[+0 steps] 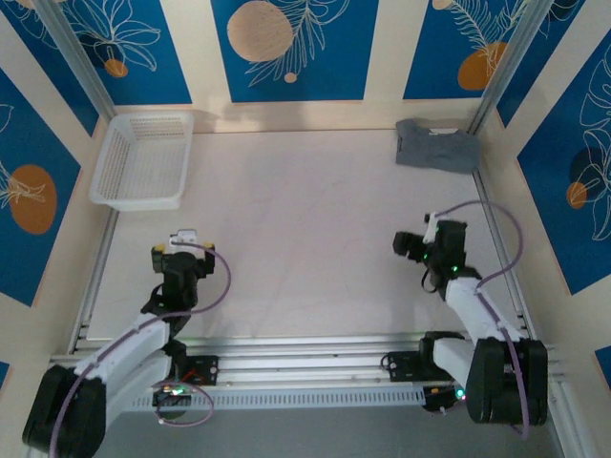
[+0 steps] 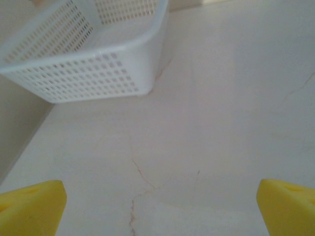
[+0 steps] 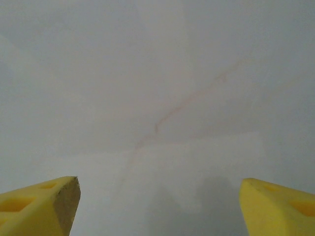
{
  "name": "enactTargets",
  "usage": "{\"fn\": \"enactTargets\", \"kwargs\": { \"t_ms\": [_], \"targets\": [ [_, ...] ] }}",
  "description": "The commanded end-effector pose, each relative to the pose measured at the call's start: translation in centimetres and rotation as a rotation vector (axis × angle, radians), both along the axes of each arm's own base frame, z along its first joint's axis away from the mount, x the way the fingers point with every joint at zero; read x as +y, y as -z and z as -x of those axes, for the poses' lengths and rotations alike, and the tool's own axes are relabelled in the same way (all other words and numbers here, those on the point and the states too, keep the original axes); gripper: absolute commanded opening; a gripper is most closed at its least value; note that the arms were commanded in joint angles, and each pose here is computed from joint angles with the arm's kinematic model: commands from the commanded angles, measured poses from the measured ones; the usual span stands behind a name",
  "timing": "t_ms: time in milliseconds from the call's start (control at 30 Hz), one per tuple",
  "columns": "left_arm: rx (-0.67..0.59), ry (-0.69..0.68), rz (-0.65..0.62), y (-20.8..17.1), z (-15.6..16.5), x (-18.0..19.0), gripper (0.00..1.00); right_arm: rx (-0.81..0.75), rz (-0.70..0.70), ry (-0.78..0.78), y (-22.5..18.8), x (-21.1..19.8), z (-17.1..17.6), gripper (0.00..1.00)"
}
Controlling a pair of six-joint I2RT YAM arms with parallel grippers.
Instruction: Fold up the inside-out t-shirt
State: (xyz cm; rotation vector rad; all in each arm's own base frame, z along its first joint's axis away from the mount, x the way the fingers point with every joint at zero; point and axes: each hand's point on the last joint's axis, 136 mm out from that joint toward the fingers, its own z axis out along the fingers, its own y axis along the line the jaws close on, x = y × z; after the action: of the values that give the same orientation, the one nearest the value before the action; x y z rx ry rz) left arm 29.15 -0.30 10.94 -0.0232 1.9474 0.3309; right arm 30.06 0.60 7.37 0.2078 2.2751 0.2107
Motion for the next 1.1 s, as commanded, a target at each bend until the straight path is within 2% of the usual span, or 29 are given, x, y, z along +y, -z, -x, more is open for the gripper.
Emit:
{"fn": "enactTargets", "kwargs": {
  "t_ms": [0,67,167,233,267,300,333,367,400,433,533,633,733,1067],
  "targets": [
    [-0.121,0.061,0.052,-2.1,-2.6,-0.7,0.99,-0.315,0.094,0.03,-4.4,-1.1,-4.7,0.85],
    [-0.122,0.07,0.06,-1.9,-4.0,-0.7,0.99,-0.264,0.106,-0.005,-3.7,-0.4,-6.0,0.85],
    [-0.134,0.088,0.087,-1.8,-6.4,-0.5,0.99,-0.38,0.146,-0.038,-4.6,0.9,-8.2,0.87],
    [-0.113,0.126,0.088,-1.0,-8.0,-0.8,0.99,-0.371,0.14,-0.063,-1.8,1.4,-9.0,0.88],
    [-0.095,0.136,0.104,-0.1,-8.6,-0.7,0.99,-0.446,0.164,-0.05,-2.7,1.5,-9.7,0.89],
    [-0.072,0.146,0.125,1.2,-9.1,-0.7,0.99,-0.375,0.148,-0.051,-2.2,1.3,-9.3,0.89],
    [-0.1,0.16,0.131,1.4,-9.7,-0.7,0.99,-0.35,0.11,-0.062,-1.8,1.1,-9.2,0.9],
    [-0.086,0.159,0.136,1.4,-9.8,-0.7,0.99,-0.415,0.089,-0.042,-2.5,0.6,-9.3,0.92],
    [-0.01,0.123,0.147,2.0,-9.8,-0.2,0.99,-0.4,0.082,-0.029,-2.4,0.3,-9.0,1.0],
    [-0.037,0.111,0.134,1.9,-10.2,0.0,0.99,-0.356,0.085,-0.017,-2.1,0.1,-9.0,0.99],
    [-0.036,0.111,0.125,1.8,-10.1,-0.1,0.99,-0.374,0.13,-0.081,-2.2,1.6,-9.2,0.99],
    [-0.015,0.141,0.128,1.9,-10.2,-0.6,0.99,-0.362,0.098,-0.14,-2.1,2.3,-9.4,0.99],
    [-0.003,0.186,0.132,2.0,-10.3,-1.4,0.99,-0.361,0.088,-0.152,-2.1,2.4,-9.5,0.99],
    [-0.003,0.186,0.132,2.0,-10.4,-1.3,0.99,-0.356,0.081,-0.151,-2.1,2.4,-9.5,0.99]
  ]
}}
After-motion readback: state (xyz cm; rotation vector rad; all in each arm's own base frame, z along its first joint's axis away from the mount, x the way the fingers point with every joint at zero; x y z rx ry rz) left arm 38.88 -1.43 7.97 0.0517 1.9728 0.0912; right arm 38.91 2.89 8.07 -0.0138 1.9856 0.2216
